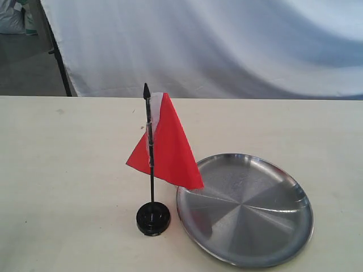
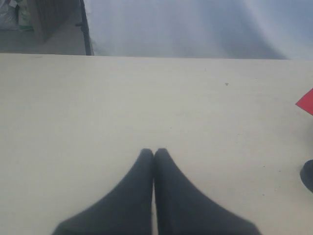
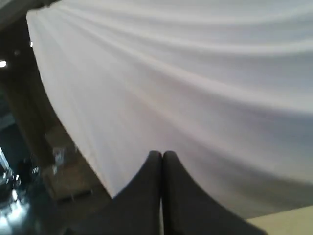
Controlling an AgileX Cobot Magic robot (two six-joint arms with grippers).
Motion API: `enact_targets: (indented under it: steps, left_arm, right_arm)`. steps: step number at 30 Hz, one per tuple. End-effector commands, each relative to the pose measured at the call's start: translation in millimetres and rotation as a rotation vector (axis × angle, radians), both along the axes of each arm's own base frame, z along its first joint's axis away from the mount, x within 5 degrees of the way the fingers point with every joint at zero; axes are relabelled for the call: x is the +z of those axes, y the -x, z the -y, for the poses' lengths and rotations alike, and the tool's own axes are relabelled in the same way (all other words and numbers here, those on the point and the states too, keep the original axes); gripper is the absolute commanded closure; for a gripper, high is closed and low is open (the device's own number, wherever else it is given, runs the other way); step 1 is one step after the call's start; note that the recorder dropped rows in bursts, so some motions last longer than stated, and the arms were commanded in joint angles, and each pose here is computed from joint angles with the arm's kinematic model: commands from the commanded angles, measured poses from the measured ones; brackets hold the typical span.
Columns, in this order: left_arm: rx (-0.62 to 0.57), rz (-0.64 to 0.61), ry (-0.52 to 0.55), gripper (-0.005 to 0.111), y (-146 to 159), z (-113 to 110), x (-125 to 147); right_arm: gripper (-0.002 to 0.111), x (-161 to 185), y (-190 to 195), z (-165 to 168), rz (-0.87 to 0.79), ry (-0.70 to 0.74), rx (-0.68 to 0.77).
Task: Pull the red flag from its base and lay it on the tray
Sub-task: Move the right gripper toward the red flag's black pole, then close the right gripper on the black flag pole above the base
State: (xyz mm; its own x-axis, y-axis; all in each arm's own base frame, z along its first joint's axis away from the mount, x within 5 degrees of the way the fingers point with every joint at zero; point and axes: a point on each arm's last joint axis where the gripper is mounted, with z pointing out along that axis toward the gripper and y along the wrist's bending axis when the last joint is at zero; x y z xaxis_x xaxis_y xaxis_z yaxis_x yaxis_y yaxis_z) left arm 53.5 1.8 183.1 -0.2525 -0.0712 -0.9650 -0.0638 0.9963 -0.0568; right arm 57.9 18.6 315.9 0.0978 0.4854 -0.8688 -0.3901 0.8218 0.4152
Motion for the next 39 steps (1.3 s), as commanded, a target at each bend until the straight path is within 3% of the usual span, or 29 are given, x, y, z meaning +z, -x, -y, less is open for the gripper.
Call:
enact_targets:
  steps: [1, 4, 9, 18, 21, 22, 23, 24, 26, 32, 39]
  left_arm:
    - [0.005, -0.001, 0.006, 0.107, 0, 0, -1]
    - [0.005, -0.001, 0.006, 0.107, 0, 0, -1]
    - [0.005, -0.001, 0.006, 0.107, 0, 0, -1]
    - [0.005, -0.001, 0.006, 0.107, 0, 0, -1]
    - [0.005, -0.001, 0.006, 0.107, 0, 0, -1]
    - [0.005, -0.001, 0.006, 0.107, 0, 0, -1]
    - [0.005, -0.001, 0.006, 0.107, 0, 0, -1]
    - [0.005, -0.001, 0.006, 0.107, 0, 0, -1]
    - [0.005, -0.001, 0.006, 0.107, 0, 0, -1]
    - [0.005, -0.001, 0.006, 0.107, 0, 0, -1]
    - [0.005, -0.001, 0.006, 0.107, 0, 0, -1]
  right_arm:
    - [0.109, 4, -48, -38, -0.259, 0.226, 0.161]
    - [0.109, -15, -82, -84, -0.398, 0.38, 0.308]
    - [0.109, -73, -111, -150, -0.467, 0.654, 0.472]
    - [0.108, -158, -135, -188, -0.568, 0.79, 0.522]
    - [0.091, -166, -140, -197, -0.588, 0.805, 0.543]
    - [0.081, -168, -142, -200, -0.59, 0.807, 0.545]
    - [0.061, -170, -142, -208, -0.59, 0.813, 0.563]
    - [0.052, -170, -142, -213, -0.587, 0.819, 0.574]
    - [0.045, -171, -142, -224, -0.573, 0.838, 0.6]
    - [0.061, -176, -140, -252, -0.538, 0.857, 0.656]
    - [0.061, -181, -150, -267, -0.559, 0.861, 0.658]
